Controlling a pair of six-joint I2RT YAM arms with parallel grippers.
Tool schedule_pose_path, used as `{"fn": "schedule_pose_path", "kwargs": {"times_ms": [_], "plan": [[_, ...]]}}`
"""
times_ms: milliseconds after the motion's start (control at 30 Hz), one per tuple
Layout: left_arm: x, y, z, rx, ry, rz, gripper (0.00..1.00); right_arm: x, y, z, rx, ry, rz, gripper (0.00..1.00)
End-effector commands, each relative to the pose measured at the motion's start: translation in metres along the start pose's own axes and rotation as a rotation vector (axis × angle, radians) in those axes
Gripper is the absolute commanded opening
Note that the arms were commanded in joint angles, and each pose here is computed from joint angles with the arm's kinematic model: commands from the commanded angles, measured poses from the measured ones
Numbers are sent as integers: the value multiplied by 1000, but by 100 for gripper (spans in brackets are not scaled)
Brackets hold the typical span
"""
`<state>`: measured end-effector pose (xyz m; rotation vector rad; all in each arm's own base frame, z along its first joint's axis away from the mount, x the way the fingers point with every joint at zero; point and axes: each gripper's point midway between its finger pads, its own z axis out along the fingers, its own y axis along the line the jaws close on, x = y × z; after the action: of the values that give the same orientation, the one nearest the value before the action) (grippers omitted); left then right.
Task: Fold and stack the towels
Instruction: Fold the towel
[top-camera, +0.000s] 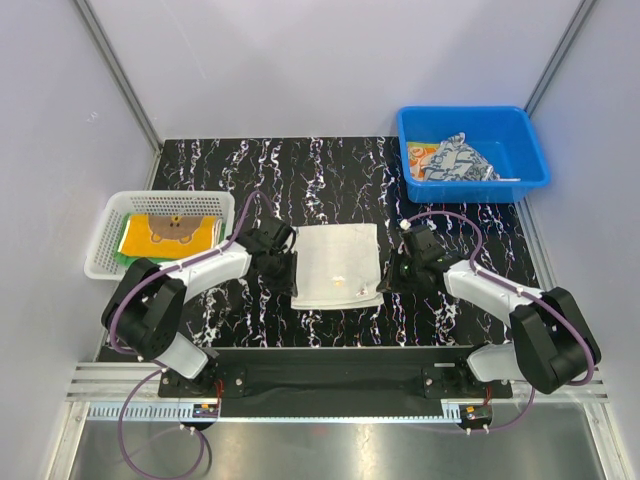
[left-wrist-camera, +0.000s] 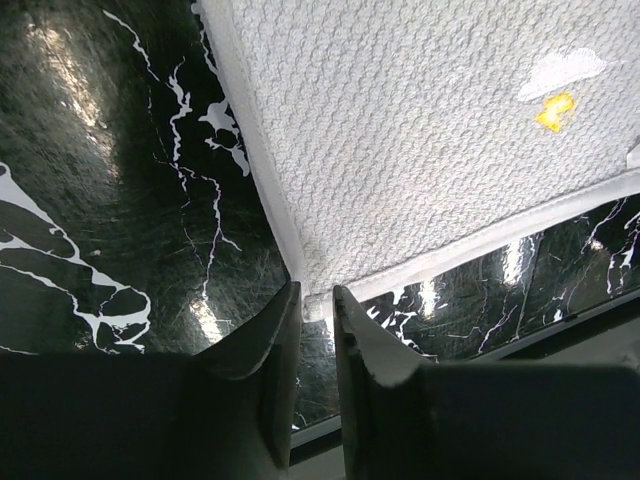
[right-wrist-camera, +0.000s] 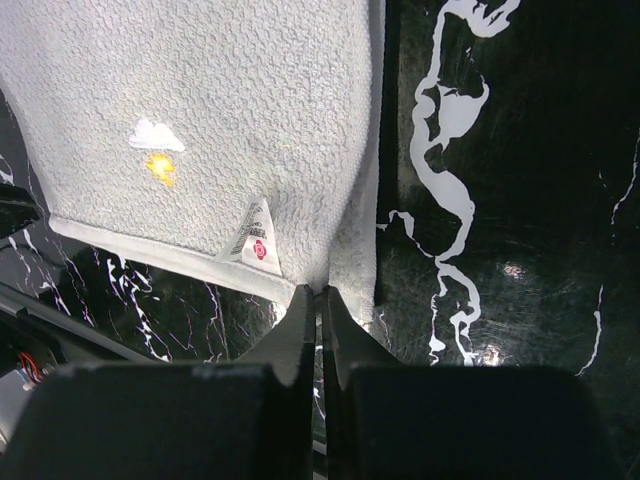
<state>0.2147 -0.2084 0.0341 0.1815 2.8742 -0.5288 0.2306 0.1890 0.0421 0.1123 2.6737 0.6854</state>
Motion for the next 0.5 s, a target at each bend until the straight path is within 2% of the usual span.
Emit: {"fn": "schedule_pose_path", "kwargs": {"times_ms": [0, 367, 400, 433, 467], "plan": [[-1, -3, -5, 9, -32, 1, 24, -8, 16, -7, -55, -31, -26, 0], [7, -2, 8, 13, -22, -27, 24, -7, 15, -8, -55, -36, -30, 0], [7, -1, 8, 8, -23, -29, 22, -7, 15, -7, -56, -34, -30, 0], [7, -1, 9, 7, -25, -31, 14, -6, 14, -7, -54, -31, -29, 0], [7, -1, 9, 7, -24, -29, 10, -5, 14, -7, -54, -31, -28, 0]]}}
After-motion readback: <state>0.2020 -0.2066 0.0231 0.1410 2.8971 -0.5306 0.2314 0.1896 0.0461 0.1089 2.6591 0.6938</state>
